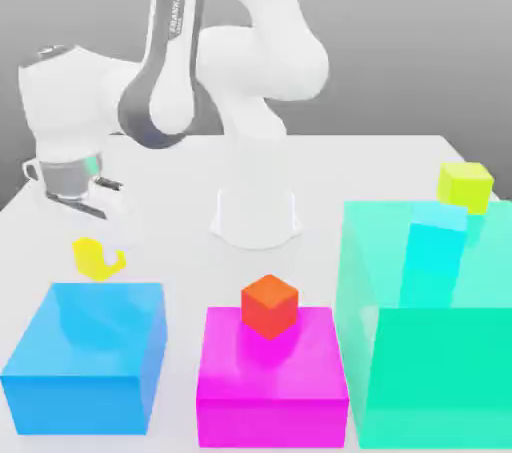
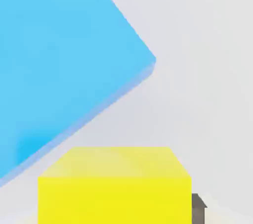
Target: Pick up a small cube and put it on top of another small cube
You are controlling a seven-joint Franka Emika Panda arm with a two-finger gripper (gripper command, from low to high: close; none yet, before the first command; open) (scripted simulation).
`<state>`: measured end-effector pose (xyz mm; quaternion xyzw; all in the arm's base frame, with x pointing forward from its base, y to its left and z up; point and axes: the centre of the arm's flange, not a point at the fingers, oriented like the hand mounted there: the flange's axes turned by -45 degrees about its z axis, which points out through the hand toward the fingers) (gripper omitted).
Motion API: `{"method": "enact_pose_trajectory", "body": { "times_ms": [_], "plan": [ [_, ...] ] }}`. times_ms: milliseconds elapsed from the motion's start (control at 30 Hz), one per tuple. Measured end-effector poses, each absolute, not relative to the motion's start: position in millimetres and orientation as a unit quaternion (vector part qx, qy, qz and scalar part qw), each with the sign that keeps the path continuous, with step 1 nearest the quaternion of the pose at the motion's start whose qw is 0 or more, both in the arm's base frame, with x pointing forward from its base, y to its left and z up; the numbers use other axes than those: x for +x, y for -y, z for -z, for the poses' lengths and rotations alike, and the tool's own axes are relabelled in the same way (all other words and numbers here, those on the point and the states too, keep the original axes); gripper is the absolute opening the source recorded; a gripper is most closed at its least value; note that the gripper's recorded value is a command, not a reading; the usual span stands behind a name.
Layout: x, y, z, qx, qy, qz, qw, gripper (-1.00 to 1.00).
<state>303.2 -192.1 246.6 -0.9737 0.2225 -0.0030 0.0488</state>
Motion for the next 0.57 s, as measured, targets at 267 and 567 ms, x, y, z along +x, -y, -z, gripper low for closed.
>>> {"method": "enact_pose_trajectory", "body": {
  "times_ms": [267, 567],
  "plan": [
    [366, 9, -324, -0.998, 0.068, -0.002, 0.019, -1.00],
    [366, -17, -275, -0.995, 0.103, 0.000, 0.001, 1.00]
  ]
}}
